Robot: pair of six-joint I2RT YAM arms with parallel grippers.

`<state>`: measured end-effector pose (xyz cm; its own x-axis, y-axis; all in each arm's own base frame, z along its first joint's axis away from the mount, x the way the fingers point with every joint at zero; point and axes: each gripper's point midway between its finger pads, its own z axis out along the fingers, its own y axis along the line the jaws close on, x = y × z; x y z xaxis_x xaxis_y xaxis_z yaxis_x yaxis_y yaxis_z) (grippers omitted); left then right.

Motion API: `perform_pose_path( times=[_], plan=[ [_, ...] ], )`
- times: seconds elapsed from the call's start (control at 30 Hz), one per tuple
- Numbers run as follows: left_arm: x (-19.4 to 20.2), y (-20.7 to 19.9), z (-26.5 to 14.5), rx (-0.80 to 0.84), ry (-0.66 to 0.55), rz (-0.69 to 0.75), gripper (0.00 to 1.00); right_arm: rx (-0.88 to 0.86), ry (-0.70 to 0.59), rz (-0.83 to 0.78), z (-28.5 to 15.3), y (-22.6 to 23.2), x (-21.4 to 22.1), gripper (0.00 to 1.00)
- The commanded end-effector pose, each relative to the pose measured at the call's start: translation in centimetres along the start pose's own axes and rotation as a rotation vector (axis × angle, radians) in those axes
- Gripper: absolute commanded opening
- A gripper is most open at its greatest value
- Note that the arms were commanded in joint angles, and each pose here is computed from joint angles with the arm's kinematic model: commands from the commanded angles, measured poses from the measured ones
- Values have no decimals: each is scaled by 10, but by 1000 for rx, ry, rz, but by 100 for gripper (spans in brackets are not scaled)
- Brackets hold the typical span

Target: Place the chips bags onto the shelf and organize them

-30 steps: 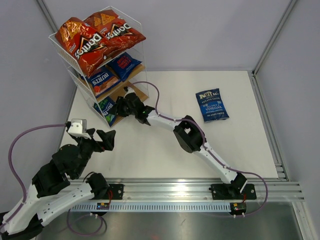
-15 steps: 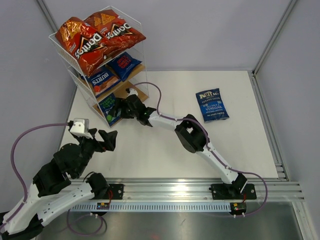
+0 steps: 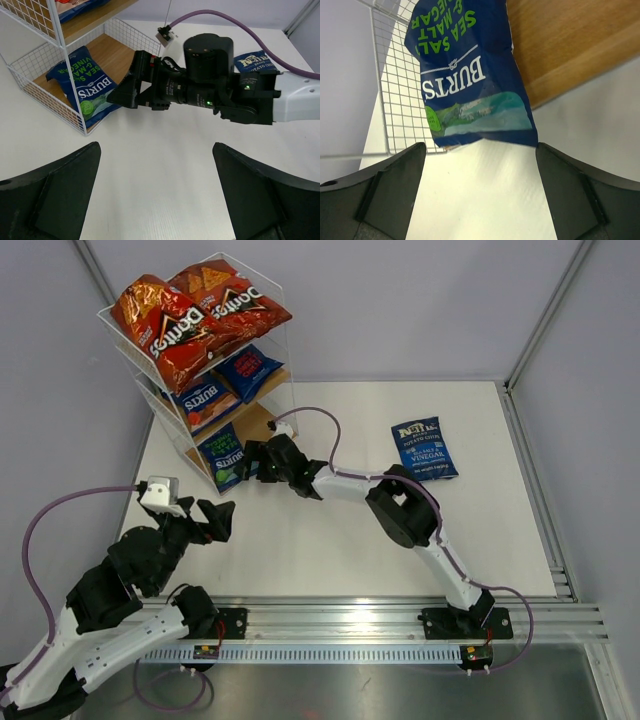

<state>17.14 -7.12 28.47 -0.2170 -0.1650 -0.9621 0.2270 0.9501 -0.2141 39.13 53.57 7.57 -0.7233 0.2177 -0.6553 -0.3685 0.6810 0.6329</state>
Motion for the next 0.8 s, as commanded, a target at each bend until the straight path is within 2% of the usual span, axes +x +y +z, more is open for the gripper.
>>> perform_pose_path(
  times=[0.0, 0.07, 0.13, 0.17, 0.23, 0.27, 0.3, 0.47, 0.5, 0.6, 0.67, 0.77],
  plan=[
    [-6, -3, 2, 6, -26, -10, 99, -58, -159, 29, -32, 22, -49, 99],
    [-5, -4, 3, 12, -20, -7, 99, -64, -199, 45, -48, 24, -63, 99],
    [-3, -9, 6, 23, -3, 4, 99, -27, -209, 49, -61, 6, -59, 99],
    [-2, -10, 7, 22, 4, 6, 99, -35, -242, 52, -76, 9, -75, 100],
    [-1, -15, 9, 36, 20, 1, 99, 17, -238, 44, -92, -15, -71, 99],
    [-1, -20, 10, 53, 20, -12, 99, 15, -286, 44, -113, -12, -93, 99],
    [0, -23, 10, 70, 26, -18, 99, 77, -273, 31, -123, -36, -84, 99],
    [18, -56, 25, 139, 123, -128, 99, 255, -292, 0, -202, -85, -109, 100],
    [22, -64, 28, 163, 136, -144, 99, 342, -258, -13, -216, -110, -106, 100],
    [40, -99, 42, 277, 194, -201, 99, 487, -245, -48, -264, -146, -107, 99],
    [48, -120, 53, 332, 224, -219, 99, 545, -229, -50, -294, -160, -101, 99],
    [48, -140, 70, 356, 228, -235, 99, 629, -287, -52, -339, -173, -114, 99]
  ],
)
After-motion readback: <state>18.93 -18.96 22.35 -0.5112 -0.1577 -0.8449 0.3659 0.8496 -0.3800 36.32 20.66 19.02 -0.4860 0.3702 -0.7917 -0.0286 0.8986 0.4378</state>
